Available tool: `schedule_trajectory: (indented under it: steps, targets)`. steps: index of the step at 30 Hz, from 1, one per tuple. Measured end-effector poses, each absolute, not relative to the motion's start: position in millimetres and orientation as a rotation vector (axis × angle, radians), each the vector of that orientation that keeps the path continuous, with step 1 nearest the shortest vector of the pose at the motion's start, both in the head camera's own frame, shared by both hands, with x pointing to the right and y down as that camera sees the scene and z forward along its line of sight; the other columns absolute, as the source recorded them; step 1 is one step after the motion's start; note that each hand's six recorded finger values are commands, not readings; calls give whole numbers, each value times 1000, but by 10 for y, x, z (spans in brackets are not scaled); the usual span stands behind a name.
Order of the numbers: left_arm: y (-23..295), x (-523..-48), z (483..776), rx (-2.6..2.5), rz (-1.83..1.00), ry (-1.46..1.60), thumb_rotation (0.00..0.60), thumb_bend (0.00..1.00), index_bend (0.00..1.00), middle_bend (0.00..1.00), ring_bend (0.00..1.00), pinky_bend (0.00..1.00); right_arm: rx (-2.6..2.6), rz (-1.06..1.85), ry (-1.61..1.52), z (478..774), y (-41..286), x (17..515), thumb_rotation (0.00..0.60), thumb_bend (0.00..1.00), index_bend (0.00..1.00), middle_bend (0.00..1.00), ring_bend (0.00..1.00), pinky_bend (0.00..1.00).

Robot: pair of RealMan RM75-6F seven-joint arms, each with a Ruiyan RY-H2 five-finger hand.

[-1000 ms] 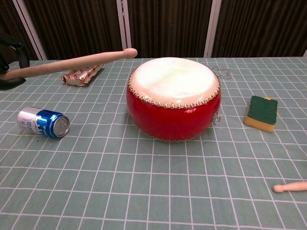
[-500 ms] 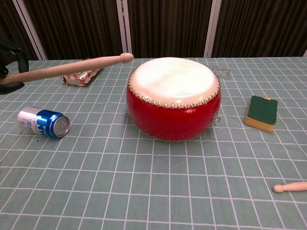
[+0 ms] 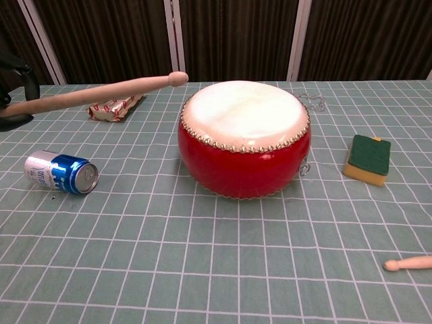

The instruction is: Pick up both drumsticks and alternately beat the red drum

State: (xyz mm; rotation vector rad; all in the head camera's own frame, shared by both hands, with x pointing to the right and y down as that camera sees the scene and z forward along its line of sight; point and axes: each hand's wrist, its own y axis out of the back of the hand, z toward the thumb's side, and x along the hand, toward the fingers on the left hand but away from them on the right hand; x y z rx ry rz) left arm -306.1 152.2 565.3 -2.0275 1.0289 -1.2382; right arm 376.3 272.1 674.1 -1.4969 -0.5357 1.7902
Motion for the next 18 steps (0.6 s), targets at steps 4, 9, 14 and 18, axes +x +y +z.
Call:
schedule_trajectory:
  steps: [4, 9, 14, 18]
  targets:
    - [1527, -3064, 5654, -2027, -1240, 1028, 600, 534, 786, 1000, 1000, 1000, -1492, 1799, -533, 6763, 2716, 3776, 600, 361, 489, 1000, 1000, 1000]
    - [1527, -3064, 5657, -2026, -1241, 1027, 600, 534, 786, 1000, 1000, 1000, -1482, 1812, -516, 6784, 2714, 3778, 600, 366, 485, 1000, 1000, 1000]
    - [1524, -3065, 5653, -2027, -1241, 1030, 600, 534, 786, 1000, 1000, 1000, -1480, 1840, -515, 6793, 2714, 3796, 600, 365, 485, 1000, 1000, 1000]
    - [1525, -3065, 5648, -2028, -1239, 1030, 600, 534, 786, 1000, 1000, 1000, -1476, 1876, -508, 6802, 2714, 3828, 600, 372, 485, 1000, 1000, 1000]
